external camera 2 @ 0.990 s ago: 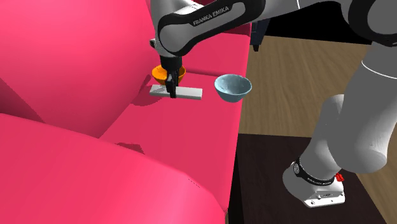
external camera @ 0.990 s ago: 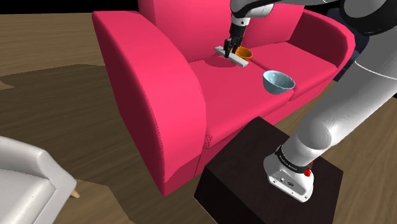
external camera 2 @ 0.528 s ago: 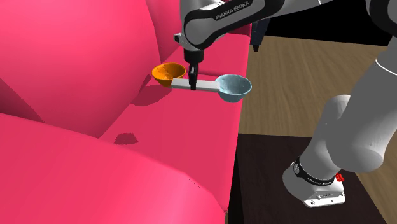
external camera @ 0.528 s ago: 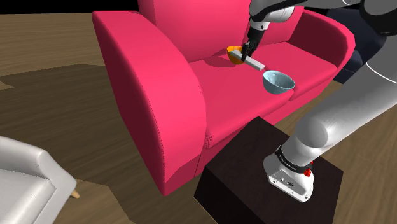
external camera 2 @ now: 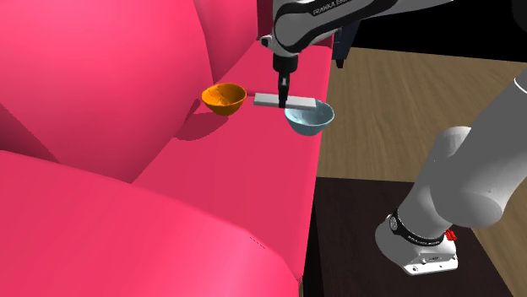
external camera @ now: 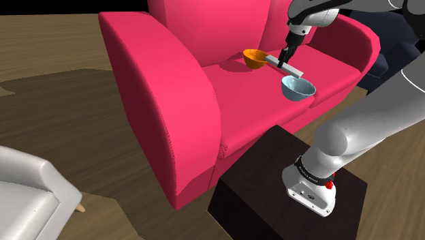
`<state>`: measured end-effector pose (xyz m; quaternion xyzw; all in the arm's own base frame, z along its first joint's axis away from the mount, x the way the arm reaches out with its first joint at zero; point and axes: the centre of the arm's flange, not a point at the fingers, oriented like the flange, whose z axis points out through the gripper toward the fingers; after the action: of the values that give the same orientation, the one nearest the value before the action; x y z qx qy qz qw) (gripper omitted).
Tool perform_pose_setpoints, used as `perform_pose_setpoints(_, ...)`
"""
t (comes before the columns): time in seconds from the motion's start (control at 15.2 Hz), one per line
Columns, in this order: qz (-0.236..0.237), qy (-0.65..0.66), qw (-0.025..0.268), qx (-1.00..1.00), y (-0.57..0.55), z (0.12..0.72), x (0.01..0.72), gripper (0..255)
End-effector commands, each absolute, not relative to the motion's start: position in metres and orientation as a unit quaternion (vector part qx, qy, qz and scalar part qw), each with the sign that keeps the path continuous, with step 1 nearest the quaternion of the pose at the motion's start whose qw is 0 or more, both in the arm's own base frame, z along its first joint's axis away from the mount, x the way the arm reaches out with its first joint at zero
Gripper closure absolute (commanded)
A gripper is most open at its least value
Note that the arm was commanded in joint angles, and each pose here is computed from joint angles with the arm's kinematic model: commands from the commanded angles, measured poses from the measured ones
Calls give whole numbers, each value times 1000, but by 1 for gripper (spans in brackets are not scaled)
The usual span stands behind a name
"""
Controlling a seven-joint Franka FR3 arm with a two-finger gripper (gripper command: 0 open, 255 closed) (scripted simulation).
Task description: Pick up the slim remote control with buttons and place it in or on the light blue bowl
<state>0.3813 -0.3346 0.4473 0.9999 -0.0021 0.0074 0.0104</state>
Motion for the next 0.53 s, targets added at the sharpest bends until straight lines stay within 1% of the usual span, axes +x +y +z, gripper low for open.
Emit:
perform_pose_setpoints(0.0,8,-1,11,1000,-354,446,360,255)
perform_pose_setpoints(0.46,8,-1,11,1000,-414,447,289,255)
